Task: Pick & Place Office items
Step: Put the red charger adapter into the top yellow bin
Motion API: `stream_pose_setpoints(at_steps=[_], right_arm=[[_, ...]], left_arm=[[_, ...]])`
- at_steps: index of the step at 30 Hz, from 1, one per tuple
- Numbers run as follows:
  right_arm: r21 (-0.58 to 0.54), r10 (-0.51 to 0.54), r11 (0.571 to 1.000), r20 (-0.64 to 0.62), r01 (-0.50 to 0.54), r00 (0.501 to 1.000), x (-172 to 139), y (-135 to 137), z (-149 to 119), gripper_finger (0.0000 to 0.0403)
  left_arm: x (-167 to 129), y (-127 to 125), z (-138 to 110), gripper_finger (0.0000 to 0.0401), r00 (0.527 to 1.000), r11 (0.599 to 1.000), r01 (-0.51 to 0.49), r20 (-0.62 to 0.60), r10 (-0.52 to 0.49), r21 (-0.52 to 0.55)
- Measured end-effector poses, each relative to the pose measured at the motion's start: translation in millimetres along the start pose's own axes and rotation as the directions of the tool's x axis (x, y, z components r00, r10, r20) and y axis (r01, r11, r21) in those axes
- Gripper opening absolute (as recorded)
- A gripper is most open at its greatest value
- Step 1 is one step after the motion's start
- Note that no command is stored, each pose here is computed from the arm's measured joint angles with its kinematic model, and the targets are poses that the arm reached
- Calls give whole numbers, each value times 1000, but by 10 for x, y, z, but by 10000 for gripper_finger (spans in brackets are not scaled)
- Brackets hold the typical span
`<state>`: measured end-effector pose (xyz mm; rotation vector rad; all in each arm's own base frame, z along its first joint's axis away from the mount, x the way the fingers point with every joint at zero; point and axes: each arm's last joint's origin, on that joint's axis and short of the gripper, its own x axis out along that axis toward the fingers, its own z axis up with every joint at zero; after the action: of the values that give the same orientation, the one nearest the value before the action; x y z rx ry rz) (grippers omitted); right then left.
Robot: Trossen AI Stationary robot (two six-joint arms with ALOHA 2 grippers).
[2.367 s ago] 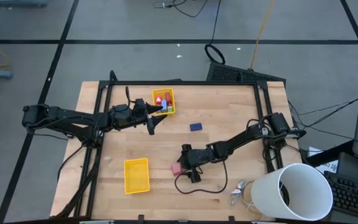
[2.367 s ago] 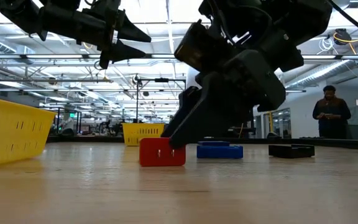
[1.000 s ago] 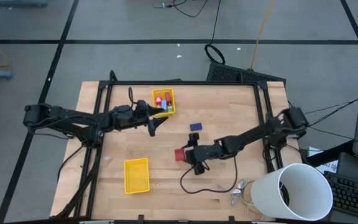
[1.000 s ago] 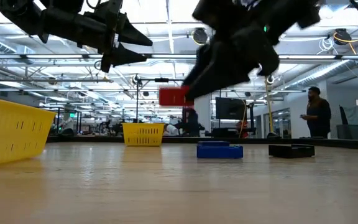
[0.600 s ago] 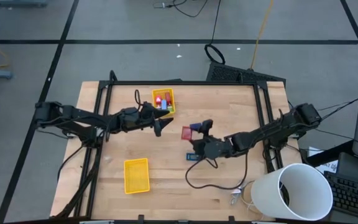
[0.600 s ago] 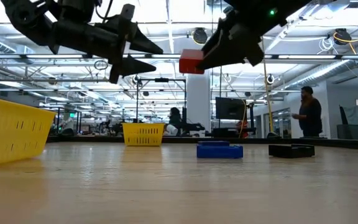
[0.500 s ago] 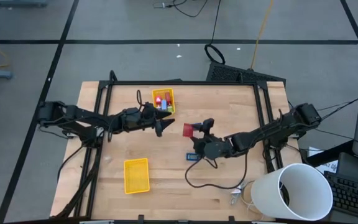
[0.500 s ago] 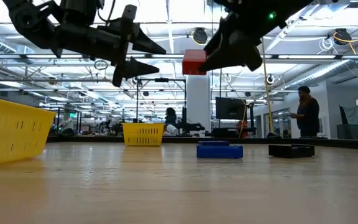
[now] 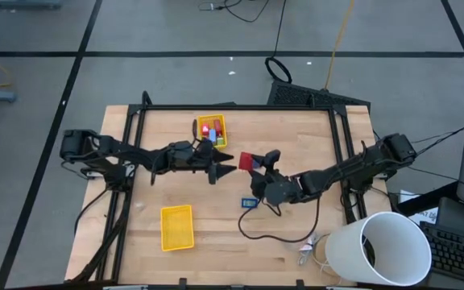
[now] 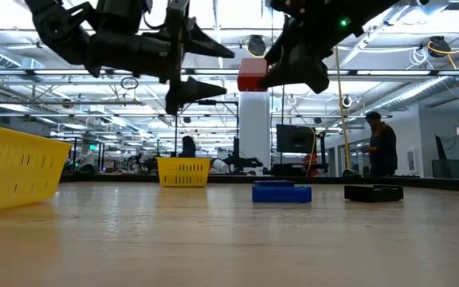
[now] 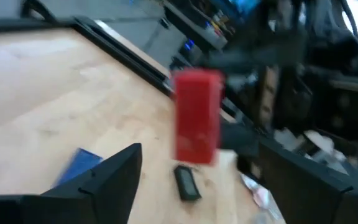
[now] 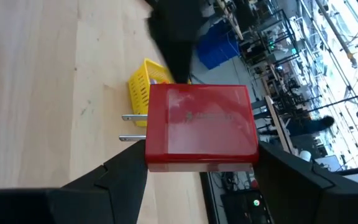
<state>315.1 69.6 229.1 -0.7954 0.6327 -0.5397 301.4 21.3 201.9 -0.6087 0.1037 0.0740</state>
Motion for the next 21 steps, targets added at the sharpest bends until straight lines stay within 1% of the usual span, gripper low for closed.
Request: stream_pose_setpoints(at_steps=[3, 6, 10, 13, 16, 21], right_arm=[[13, -7, 1000, 3, 7, 1000, 14, -15, 5, 251], [31, -11, 999, 24, 11, 1000, 8, -24, 33, 252], [24, -7, 1000, 32, 6, 999, -14, -10, 44, 252], [25, 3, 1000, 40, -4, 999, -32, 4, 51, 252], [27, 48, 998, 66, -50, 997, -47, 26, 62, 252], [33, 48, 998, 66, -51, 997, -48, 27, 62, 252]], left_arm=[[115, -42, -18, 337, 999, 1000, 30, -24, -30, 4], [227, -51, -11, 344, 999, 999, 25, -22, -25, 20], [339, -59, 7, 346, 1000, 999, 23, -16, -23, 30], [383, -65, 28, 347, 1000, 999, 23, -9, -22, 35], [390, -68, 39, 347, 1000, 998, 23, -4, -23, 52], [390, -72, 40, 347, 1000, 998, 27, -3, -27, 53]])
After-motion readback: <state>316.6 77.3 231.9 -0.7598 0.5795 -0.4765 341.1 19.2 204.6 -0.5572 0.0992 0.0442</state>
